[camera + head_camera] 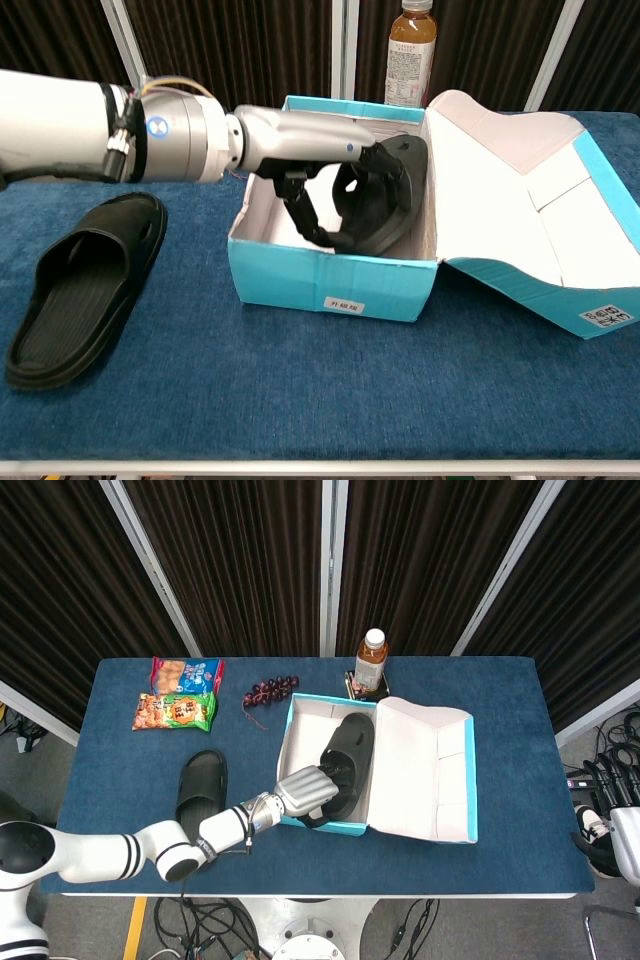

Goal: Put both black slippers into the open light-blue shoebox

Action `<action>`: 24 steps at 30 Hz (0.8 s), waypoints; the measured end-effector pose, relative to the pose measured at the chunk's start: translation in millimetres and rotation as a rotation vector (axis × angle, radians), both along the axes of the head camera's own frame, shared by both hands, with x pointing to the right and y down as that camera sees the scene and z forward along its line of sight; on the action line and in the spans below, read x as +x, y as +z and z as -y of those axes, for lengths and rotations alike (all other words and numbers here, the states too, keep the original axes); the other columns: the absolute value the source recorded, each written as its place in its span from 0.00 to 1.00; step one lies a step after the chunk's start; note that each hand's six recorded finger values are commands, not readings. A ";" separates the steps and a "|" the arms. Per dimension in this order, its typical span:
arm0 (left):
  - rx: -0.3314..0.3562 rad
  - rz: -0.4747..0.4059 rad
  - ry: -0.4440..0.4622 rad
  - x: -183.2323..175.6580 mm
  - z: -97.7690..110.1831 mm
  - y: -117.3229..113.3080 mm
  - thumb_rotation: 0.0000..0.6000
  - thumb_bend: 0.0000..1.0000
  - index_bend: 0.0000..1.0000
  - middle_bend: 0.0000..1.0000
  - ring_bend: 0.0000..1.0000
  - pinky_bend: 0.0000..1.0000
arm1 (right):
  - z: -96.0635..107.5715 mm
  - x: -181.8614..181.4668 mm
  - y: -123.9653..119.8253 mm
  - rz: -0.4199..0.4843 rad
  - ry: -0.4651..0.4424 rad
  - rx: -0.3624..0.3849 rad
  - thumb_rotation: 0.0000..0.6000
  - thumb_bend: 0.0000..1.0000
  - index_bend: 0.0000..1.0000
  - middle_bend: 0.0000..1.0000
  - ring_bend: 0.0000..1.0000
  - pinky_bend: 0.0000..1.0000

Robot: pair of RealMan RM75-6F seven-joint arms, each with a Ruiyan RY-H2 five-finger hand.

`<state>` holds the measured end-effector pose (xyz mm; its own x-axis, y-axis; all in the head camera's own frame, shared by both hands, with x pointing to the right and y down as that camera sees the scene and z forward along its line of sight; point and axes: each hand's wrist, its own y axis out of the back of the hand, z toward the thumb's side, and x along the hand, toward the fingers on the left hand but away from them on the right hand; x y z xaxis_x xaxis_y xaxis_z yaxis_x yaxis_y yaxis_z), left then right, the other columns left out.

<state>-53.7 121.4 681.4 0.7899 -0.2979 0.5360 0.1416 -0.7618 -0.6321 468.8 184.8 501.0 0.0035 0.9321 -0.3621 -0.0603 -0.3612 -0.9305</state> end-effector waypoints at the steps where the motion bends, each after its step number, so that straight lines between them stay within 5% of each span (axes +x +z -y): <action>1: -0.002 0.003 0.000 0.2 -0.5 2.0 1.00 0.36 0.25 0.21 0.00 0.14 | -0.1 -0.2 -0.4 0.000 0.000 0.001 1.00 0.04 0.00 0.00 0.00 0.00; 8: 0.029 -0.026 -0.055 -5.8 12.1 -6.5 1.00 0.35 0.25 0.21 0.00 0.14 | -1.3 1.3 -4.0 -0.004 0.006 0.011 1.00 0.05 0.00 0.00 0.00 0.00; 14: 0.097 -0.065 -0.238 -54.9 50.8 -35.0 1.00 0.35 0.24 0.20 0.01 0.17 | -0.9 3.0 -4.1 0.002 0.008 0.013 1.00 0.04 0.00 0.00 0.00 0.00; 19: 0.128 0.038 -0.427 -138.2 71.7 -39.4 1.00 0.33 0.24 0.19 0.20 0.33 | 1.1 1.7 -1.8 0.009 -0.001 0.010 1.00 0.05 0.00 0.00 0.00 0.00; 24: 0.101 0.195 -0.552 -201.1 62.2 -21.4 1.00 0.22 0.19 0.17 0.42 0.55 | 4.2 -4.2 3.6 0.020 -0.019 -0.001 1.00 0.05 0.00 0.00 0.00 0.00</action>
